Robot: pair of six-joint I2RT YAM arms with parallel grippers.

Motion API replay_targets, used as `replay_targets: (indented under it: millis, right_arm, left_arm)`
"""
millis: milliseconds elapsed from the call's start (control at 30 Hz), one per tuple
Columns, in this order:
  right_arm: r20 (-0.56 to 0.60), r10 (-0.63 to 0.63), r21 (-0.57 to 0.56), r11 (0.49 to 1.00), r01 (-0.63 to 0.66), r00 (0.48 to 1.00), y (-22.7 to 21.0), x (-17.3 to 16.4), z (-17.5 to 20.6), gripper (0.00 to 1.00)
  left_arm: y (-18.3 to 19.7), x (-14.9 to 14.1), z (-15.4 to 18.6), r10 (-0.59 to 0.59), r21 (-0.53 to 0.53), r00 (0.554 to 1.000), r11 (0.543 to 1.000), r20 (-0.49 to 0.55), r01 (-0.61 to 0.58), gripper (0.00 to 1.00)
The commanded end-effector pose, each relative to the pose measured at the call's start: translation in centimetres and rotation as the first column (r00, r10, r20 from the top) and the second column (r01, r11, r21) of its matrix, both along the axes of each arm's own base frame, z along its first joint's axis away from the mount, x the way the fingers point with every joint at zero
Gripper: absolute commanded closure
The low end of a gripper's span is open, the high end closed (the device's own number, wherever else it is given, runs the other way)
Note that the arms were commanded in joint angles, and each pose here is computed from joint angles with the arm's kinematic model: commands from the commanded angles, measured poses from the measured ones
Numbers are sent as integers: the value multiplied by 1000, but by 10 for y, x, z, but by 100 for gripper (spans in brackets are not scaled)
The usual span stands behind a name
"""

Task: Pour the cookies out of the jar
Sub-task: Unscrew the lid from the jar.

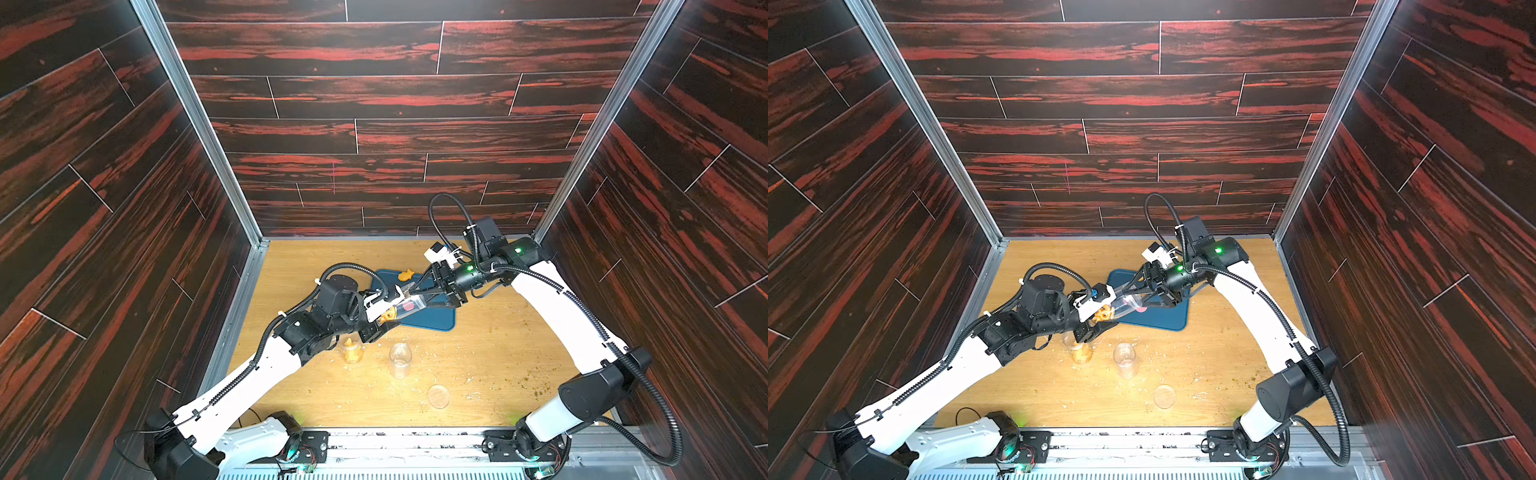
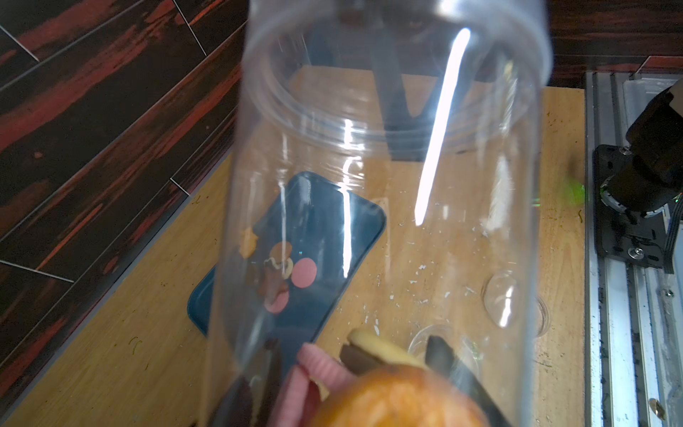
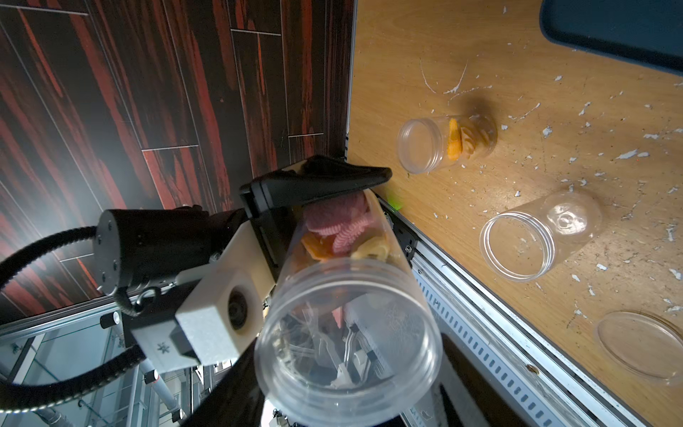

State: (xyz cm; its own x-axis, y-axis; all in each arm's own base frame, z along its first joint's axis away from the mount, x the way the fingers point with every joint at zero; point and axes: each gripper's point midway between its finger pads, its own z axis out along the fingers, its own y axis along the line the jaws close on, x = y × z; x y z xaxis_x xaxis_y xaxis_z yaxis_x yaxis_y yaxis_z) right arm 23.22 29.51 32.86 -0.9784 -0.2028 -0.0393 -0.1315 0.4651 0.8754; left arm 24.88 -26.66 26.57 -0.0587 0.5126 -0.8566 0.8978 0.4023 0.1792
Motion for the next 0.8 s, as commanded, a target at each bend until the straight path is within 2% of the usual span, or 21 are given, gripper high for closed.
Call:
replay_targets:
  millis: [0, 233, 500, 633, 767]
  right_arm:
    - [10, 72, 62, 995, -72, 997, 9, -7, 5, 39]
    - [192, 114, 100, 986, -135, 975, 9, -5, 11, 39]
    - [410, 132, 65, 983, -174, 903, 6, 5, 10, 37]
    - [564, 129, 72, 976, -204, 816, 3, 6, 13, 36]
    - [714, 118, 93, 961, -261, 690, 2, 2, 17, 37]
  left_arm:
    - [1, -1, 16, -4, -24, 999, 1000, 42, 5, 76]
    - [1, -3, 15, -13, -28, 999, 1000, 33, 14, 77]
    - [1, -6, 17, -30, -34, 999, 999, 22, 30, 77]
    - [1, -10, 17, -42, -37, 999, 998, 12, 43, 76]
    - [3, -13, 14, -48, -33, 999, 998, 1, 48, 76]
